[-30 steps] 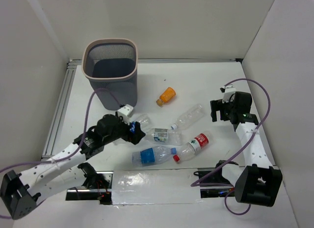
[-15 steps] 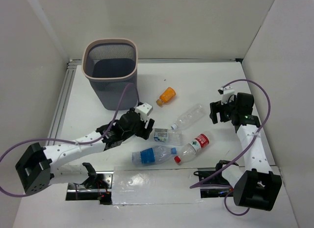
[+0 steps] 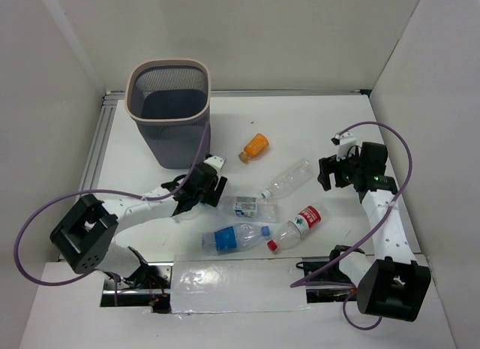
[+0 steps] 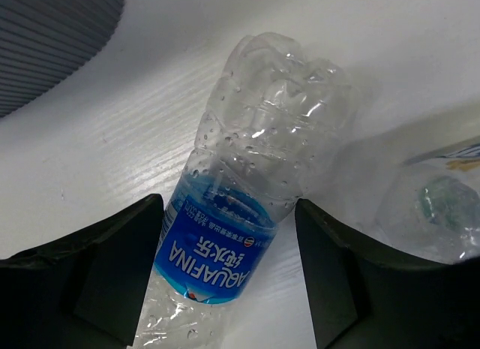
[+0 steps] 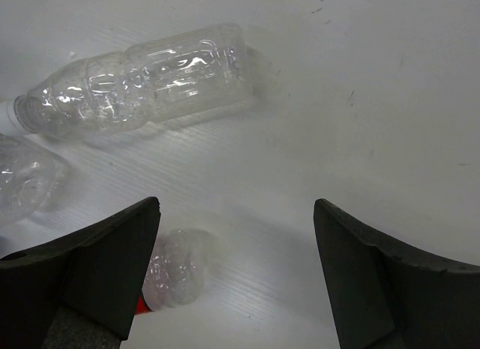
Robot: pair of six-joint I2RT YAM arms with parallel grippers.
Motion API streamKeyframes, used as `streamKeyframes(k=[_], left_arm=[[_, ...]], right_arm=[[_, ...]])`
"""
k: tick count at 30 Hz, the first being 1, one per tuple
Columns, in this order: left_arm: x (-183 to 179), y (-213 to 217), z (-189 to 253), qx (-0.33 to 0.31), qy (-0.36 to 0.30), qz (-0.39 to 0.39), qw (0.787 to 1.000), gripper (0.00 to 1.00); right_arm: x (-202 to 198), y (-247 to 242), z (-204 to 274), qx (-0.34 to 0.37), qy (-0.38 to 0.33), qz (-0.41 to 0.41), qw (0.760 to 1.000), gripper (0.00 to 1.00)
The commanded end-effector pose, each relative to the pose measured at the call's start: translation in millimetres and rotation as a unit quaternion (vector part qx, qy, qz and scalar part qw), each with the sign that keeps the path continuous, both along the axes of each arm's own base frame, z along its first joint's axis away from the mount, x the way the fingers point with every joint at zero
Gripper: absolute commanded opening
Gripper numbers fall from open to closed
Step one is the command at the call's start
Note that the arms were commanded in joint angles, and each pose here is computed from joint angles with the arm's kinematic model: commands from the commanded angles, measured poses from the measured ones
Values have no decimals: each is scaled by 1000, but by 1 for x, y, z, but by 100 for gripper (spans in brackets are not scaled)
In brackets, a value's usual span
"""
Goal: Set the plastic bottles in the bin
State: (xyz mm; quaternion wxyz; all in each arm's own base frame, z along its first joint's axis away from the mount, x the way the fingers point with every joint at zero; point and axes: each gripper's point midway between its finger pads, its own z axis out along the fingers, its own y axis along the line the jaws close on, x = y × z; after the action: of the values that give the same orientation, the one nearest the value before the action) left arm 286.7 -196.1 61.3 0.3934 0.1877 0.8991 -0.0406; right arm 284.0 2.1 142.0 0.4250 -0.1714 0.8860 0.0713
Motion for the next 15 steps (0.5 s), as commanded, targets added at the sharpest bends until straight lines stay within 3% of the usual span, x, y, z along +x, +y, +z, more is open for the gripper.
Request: streamKeyframes(k=[1, 12, 15], left_arm=[[9, -13, -2, -13, 6, -27, 1000, 81], [10, -20, -24, 20, 63, -49, 997, 77], [8, -17, -27, 32, 73, -53, 995, 82]], right_arm=[[0, 2, 5, 3, -2, 9, 1000, 90], [1, 6, 4, 9, -1, 23, 1000, 91], [0, 9, 7, 10, -4, 36, 999, 94]])
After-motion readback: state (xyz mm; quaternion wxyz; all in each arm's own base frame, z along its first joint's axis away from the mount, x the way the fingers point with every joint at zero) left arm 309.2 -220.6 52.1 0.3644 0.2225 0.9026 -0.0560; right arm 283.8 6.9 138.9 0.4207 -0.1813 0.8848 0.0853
